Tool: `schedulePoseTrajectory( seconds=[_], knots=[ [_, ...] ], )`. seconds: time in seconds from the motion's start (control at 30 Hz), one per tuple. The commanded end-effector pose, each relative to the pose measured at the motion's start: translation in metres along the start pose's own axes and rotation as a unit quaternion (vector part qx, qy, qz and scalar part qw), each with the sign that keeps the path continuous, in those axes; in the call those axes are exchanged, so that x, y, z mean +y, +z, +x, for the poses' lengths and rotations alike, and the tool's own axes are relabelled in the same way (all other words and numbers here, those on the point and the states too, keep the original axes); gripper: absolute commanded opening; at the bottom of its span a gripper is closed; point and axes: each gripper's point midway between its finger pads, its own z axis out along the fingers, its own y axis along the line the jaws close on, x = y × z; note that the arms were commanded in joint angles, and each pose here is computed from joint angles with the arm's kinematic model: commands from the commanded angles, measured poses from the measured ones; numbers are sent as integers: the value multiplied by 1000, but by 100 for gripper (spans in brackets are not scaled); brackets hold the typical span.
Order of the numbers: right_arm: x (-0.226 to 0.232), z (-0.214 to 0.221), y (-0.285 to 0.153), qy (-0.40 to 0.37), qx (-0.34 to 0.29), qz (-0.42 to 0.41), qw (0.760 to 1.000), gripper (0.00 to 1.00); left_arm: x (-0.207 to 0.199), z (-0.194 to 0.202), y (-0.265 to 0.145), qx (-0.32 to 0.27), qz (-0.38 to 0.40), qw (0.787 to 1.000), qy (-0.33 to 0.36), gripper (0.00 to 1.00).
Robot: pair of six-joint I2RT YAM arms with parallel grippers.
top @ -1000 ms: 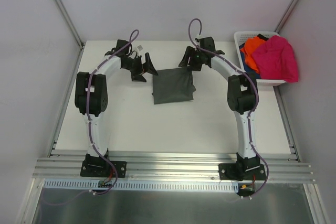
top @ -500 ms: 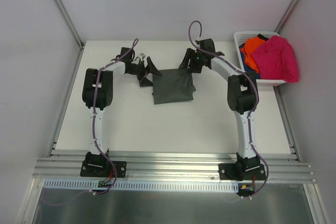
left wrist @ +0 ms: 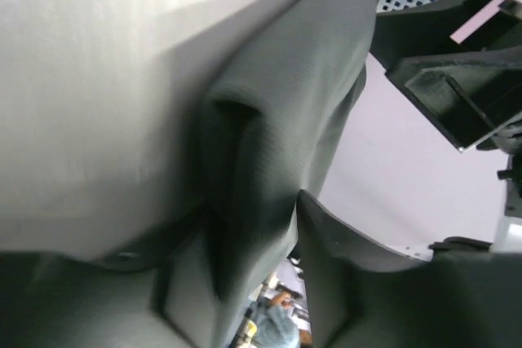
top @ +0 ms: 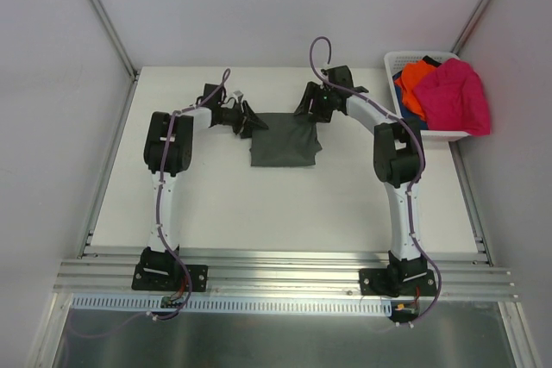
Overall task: Fold and stack the t-shirts
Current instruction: Neatly place the folded tshirt to the corner
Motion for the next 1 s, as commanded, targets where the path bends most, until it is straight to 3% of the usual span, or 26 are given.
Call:
schedulePoseTrajectory(
  seconds=[0.0,0.17,0.53,0.97],
  knots=[
    [16,-16,-15,-6,-24,-13,1000,66,13,2,13,7,-12,999,-30,31],
    [18,-18,-16,-8,-28,-14,999,66,11,0,14,5,-11,1000,-9,0],
    [32,-29,-40,-20,-46,-21,999,66,-33,-21,-32,-50,-32,992,109,0],
    [41,-36,-72,-27,-67,-22,997,66,-26,-51,-120,-123,-107,972,167,0]
  ],
)
